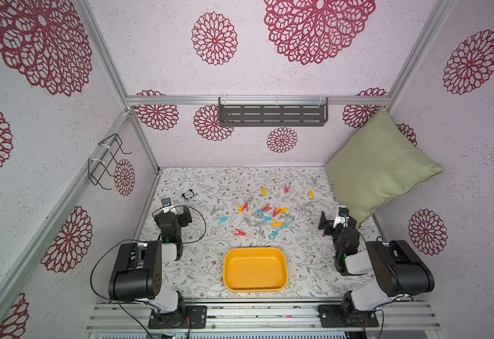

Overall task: Put the clothespins into the storage box
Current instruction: Pick up the clothespin from the center of the board.

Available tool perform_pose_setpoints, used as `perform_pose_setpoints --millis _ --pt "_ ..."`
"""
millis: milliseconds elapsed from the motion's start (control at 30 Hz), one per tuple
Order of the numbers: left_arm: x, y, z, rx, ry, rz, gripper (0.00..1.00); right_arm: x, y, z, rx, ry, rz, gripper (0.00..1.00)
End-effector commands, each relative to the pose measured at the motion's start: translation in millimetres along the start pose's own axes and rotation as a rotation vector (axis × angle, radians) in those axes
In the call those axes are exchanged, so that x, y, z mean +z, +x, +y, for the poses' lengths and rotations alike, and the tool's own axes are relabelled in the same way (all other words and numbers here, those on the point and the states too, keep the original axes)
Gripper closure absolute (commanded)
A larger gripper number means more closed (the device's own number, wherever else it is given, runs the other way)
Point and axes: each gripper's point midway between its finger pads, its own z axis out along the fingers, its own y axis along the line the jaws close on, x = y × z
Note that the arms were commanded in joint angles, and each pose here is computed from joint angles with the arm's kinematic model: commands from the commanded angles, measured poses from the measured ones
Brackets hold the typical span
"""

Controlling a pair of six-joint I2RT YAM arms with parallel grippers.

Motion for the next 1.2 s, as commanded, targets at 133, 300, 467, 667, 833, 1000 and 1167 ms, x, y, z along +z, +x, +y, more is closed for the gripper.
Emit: perform_pose_setpoints --millis 133,300,467,667,833,1000,1167 --pt "1.6 -12.7 1.0 -0.006 0.001 -0.034 0.03 0.4 -15.3 -1.7 0.028 0.012 -0.052 0.01" --pt "1.5 -12.3 1.4 -0.006 0.0 -0.033 0.03 0.2 -15.0 -1.7 0.029 0.012 -0.051 0.01" --pt "1.6 -12.1 1.4 -0.006 0.0 -0.033 0.03 0.1 -15.1 -1.9 0.029 0.011 -0.052 0.01" --pt "1.7 -12.0 1.3 -0.007 0.001 -0.032 0.03 0.3 -15.0 -1.7 0.029 0.011 -0.051 0.01" --pt "1.9 -11.8 1.4 -0.007 0.0 -0.031 0.03 0.7 -14.4 -1.2 0.028 0.009 -0.049 0.01" --pt "-0.9 -16.4 6.7 -0.022 -0.028 -0.049 0.03 -6.9 -19.1 -5.5 0.041 0.025 -0.079 0.01" --pt "-11.8 -36.1 18.8 -0.056 -0.1 -0.01 0.03 -31.0 -36.9 -14.9 0.069 0.047 -0.158 0.01"
